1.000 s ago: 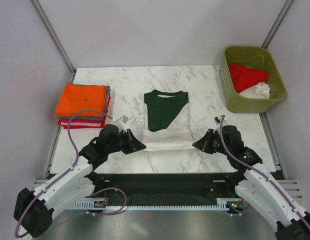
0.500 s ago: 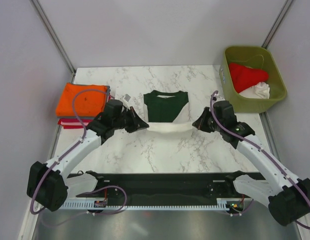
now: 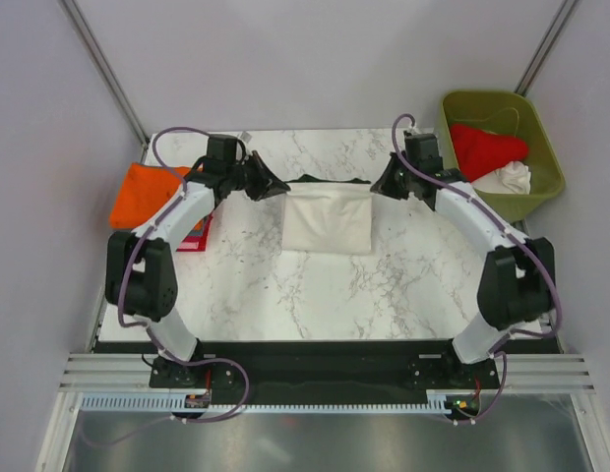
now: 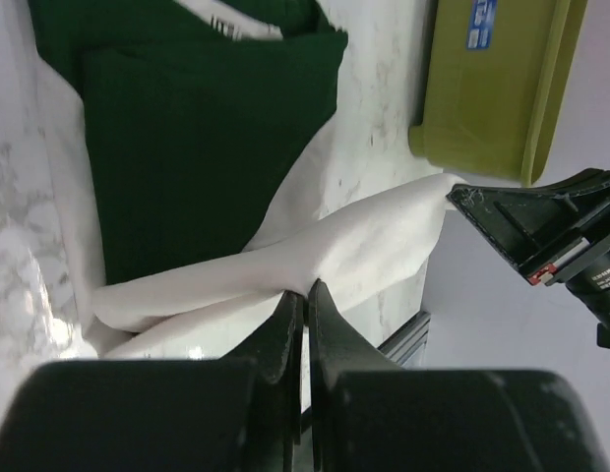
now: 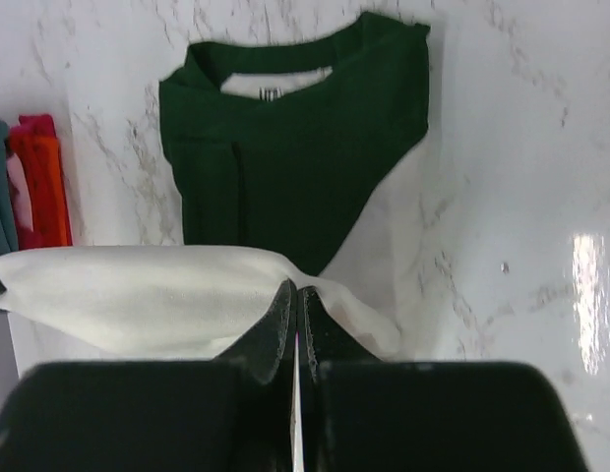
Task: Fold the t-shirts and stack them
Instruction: Fold the tshirt
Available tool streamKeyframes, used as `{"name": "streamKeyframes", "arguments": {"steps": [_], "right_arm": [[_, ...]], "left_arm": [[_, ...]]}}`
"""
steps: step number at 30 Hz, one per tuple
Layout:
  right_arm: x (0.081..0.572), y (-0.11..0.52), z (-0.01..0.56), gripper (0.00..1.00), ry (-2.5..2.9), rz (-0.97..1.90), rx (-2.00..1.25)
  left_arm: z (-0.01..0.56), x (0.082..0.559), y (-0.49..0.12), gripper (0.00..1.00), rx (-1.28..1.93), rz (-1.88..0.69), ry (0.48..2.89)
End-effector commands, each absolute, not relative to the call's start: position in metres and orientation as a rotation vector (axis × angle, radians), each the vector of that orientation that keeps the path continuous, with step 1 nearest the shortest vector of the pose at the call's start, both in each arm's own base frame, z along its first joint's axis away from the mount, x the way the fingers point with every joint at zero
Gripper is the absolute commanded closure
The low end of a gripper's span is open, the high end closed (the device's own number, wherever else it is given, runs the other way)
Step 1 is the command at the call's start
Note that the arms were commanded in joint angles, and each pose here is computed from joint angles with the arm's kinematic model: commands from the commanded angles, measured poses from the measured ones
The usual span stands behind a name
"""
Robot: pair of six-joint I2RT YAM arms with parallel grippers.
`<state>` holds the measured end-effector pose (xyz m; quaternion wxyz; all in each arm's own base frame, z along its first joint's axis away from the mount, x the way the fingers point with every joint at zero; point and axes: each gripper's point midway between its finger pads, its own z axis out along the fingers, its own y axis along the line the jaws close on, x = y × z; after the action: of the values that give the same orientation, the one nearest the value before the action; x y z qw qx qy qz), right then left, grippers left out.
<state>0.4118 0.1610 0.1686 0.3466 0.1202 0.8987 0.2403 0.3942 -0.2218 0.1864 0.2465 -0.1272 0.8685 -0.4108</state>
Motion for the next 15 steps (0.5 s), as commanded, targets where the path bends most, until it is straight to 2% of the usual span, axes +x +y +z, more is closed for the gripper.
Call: {"name": "streamKeyframes", "arguments": {"steps": [1,2,3,4,6,7,8,9,10,15], "right_arm": [[0.471,0.168,0.189,0.99,2.246,0.651,0.302],[0.482,0.17,0.186,0.98,2.249,0.658,0.308],[0.495,0.174,0.162,0.98,2.297,0.672,0.319],[0.513,0.171,0.173,0.86,2.26,0.685,0.341],[0.54,0.166,0.158,0.46,2.244,0.64,0.372],[0.548,0.163,0.153,0.18,2.235,0.615,0.379],[0.553,0.161,0.149,0.08,2.23,0.596,0.38],[0.558,0.161,0.141,0.05,2.235,0.579,0.368],[0.559,0.162,0.143,0.05,2.229,0.582,0.35],[0.536,0.157,0.139,0.14,2.18,0.576,0.271]], "left_arm": [[0.198,0.446,-0.214,0.95,-0.344,-1.162,2.313],[0.171,0.461,-0.216,0.89,-0.39,-1.168,2.365],[0.188,0.481,-0.22,0.87,-0.361,-1.197,2.319],[0.185,0.493,-0.223,0.8,-0.358,-1.21,2.318],[0.168,0.527,-0.232,0.6,-0.348,-1.238,2.33],[0.161,0.537,-0.233,0.35,-0.358,-1.239,2.335],[0.159,0.543,-0.234,0.23,-0.354,-1.238,2.333],[0.163,0.551,-0.234,0.13,-0.347,-1.226,2.313],[0.159,0.554,-0.233,0.11,-0.35,-1.21,2.314],[0.151,0.545,-0.227,0.12,-0.266,-1.064,2.318]]}}
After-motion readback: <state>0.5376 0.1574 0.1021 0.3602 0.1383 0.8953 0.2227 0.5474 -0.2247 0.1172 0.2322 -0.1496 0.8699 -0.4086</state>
